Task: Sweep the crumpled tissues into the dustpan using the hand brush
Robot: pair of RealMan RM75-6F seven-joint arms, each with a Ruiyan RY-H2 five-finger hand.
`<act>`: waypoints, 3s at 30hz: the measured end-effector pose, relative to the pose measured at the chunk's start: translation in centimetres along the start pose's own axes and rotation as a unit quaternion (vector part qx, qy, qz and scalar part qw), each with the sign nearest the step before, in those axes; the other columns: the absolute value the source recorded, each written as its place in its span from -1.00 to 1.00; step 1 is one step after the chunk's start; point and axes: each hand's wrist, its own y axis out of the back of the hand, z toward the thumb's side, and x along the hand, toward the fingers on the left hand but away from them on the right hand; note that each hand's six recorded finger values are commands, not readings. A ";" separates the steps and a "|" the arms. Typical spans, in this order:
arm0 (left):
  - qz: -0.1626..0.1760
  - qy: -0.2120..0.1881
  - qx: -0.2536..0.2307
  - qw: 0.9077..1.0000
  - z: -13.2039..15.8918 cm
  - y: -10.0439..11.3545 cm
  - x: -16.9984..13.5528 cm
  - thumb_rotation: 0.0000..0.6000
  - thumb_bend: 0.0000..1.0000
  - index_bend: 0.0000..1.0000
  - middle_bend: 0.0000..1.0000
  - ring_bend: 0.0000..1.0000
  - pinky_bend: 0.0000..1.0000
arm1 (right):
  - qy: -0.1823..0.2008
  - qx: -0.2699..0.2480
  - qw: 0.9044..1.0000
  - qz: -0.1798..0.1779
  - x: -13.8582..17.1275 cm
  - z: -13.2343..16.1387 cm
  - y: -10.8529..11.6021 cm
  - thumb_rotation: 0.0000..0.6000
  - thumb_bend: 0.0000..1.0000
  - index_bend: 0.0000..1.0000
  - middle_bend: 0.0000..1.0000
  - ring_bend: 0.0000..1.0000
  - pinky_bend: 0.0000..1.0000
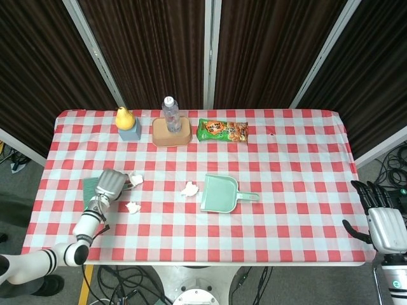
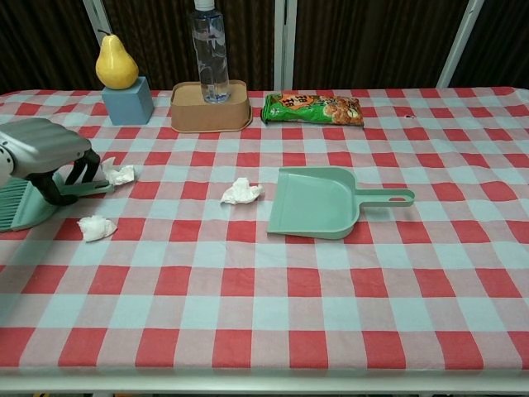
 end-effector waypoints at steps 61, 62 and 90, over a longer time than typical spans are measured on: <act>0.137 -0.129 -0.089 0.978 -4.5 2.4 -9.4 1.00 -0.22 -0.01 0.08 0.37 0.77 | 0.073 0.096 0.981 0.151 -13.4 20.9 -17.9 1.00 -0.53 -0.13 -0.14 -0.67 -0.77; 0.136 -0.129 -0.089 0.978 -4.5 2.4 -9.4 1.00 -0.23 -0.01 0.08 0.37 0.77 | 0.073 0.096 0.981 0.151 -13.5 20.9 -17.8 1.00 -0.52 -0.12 -0.14 -0.67 -0.77; 0.127 -0.128 -0.085 0.980 -4.5 2.0 -9.0 1.00 -0.22 -0.01 0.07 0.36 0.77 | 0.068 0.103 0.980 0.159 -14.2 21.1 -18.3 1.00 -0.44 -0.21 -0.22 -0.62 -0.74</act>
